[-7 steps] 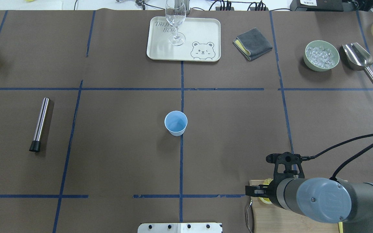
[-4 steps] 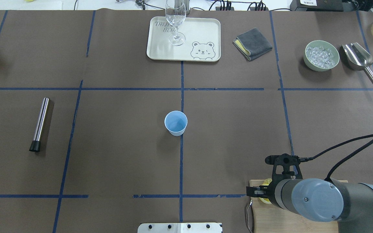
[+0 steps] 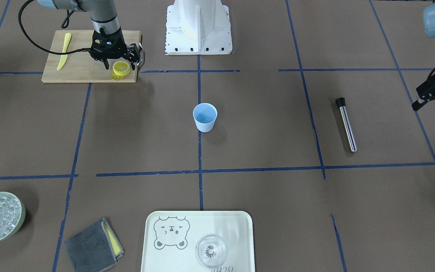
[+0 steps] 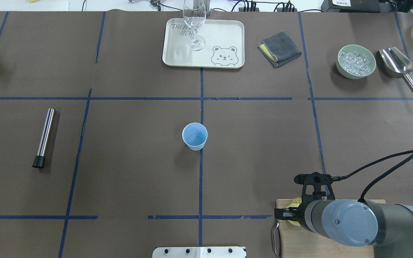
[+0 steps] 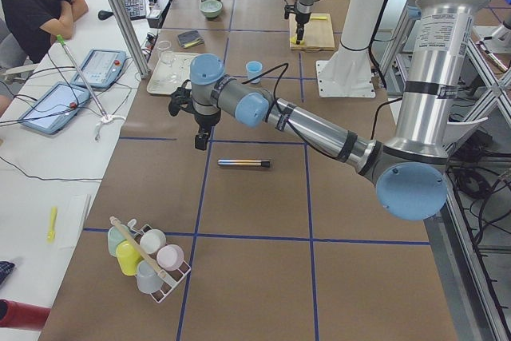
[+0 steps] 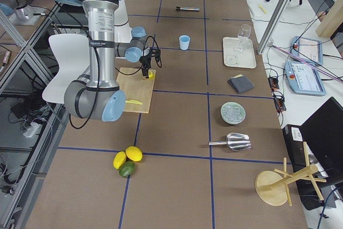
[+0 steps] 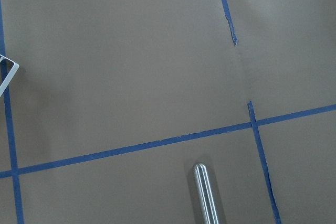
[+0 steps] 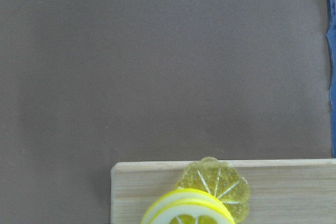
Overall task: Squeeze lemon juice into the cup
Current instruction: 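Lower the right gripper and grasp a yellow lemon slice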
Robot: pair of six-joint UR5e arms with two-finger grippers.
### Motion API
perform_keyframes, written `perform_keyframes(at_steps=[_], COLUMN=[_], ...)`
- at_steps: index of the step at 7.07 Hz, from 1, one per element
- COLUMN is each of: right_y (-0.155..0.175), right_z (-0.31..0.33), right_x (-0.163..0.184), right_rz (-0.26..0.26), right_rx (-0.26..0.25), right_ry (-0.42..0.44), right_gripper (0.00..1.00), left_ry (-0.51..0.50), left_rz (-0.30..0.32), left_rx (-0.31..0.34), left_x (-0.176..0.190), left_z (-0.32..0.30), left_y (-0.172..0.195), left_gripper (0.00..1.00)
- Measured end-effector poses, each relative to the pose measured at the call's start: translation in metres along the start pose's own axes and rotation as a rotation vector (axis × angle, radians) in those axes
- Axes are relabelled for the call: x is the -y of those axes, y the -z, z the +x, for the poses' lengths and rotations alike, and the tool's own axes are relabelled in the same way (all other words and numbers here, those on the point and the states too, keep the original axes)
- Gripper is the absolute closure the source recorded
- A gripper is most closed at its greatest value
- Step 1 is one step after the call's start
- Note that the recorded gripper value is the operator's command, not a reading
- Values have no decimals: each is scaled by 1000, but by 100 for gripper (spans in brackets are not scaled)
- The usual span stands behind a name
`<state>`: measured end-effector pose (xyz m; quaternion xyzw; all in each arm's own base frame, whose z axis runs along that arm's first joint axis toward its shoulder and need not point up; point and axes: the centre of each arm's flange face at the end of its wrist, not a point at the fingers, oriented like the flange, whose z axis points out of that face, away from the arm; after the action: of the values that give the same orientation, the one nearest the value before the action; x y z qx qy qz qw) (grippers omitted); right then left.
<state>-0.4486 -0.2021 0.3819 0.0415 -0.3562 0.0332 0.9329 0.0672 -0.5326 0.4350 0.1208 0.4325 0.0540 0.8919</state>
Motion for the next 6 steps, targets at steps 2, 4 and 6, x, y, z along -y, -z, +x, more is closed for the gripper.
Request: perform_keyframes(at_steps=[2,4,6], right_y=[-2,-4,-5], right_z=[-1,-1,-2], right_x=[-2,-3,-4], right_rz=[-3,-5,-8], right_rx=[-1,-6,-5], right_ry=[4,5,6], right_gripper=[0,11,29], left_ry=[1,2,2], left_rz=[-1,-2,-2], left_rx=[0,1,1], left_x=[0,-1,-1], left_z=[-1,-1,-1], left_y=[0,-1,-1], left_gripper=[0,0,0])
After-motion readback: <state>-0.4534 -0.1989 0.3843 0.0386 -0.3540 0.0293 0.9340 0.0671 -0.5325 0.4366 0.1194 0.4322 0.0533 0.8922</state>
